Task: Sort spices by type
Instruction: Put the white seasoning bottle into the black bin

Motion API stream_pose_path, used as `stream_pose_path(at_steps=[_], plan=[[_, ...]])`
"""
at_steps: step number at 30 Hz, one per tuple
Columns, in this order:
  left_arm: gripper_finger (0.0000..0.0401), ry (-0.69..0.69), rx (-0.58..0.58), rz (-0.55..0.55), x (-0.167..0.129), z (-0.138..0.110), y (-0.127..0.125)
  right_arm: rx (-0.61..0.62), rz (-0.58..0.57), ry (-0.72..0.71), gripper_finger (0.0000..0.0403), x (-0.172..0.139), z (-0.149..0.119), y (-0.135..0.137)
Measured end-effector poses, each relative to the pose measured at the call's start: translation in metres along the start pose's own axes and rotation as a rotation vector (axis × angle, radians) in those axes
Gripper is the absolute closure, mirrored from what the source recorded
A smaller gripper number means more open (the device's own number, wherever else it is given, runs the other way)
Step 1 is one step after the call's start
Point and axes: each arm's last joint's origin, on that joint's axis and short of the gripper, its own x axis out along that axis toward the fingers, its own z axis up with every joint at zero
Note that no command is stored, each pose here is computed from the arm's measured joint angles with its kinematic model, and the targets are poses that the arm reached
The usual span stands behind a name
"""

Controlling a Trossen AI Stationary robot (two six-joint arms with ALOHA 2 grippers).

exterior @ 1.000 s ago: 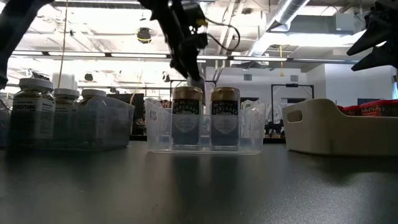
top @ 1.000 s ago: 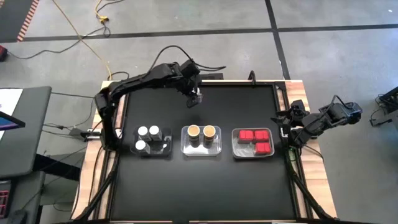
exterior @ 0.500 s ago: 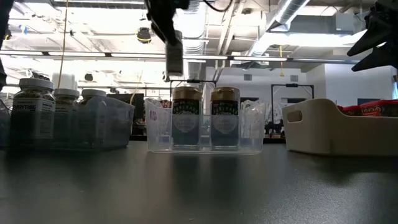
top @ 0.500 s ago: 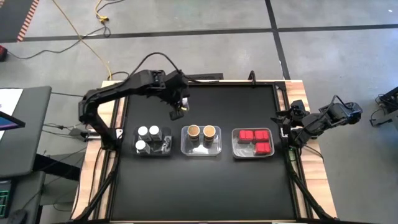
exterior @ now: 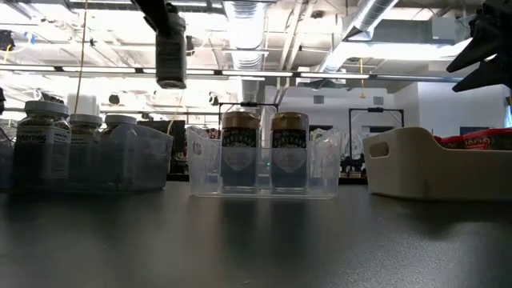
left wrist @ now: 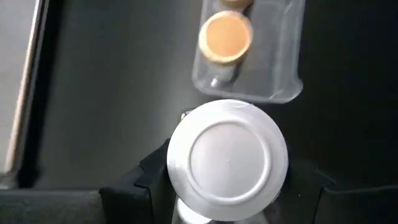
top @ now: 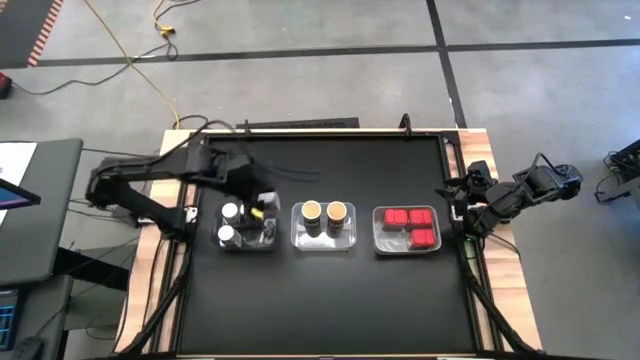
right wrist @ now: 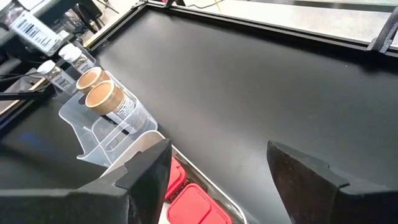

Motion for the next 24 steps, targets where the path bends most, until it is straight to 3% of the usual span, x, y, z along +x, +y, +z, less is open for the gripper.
stream_pose_path(at_steps=[3,14,24], plan=[[0.0204,-0.045,-0.006,-0.002,-0.001,-0.015,-0.013,0.000,0.000,0.000,0.0111,0.000,0.000,0.000],[0.0204,0.043,0.071,-0.050,0.017,-0.059,-0.056,0.001,0.000,0.000,0.0111,0.000,0.000,0.000],[0.0202,0.116,0.080,-0.038,0.048,-0.079,-0.064,0.004,0.000,0.000,0.0111,0.000,0.000,0.000]])
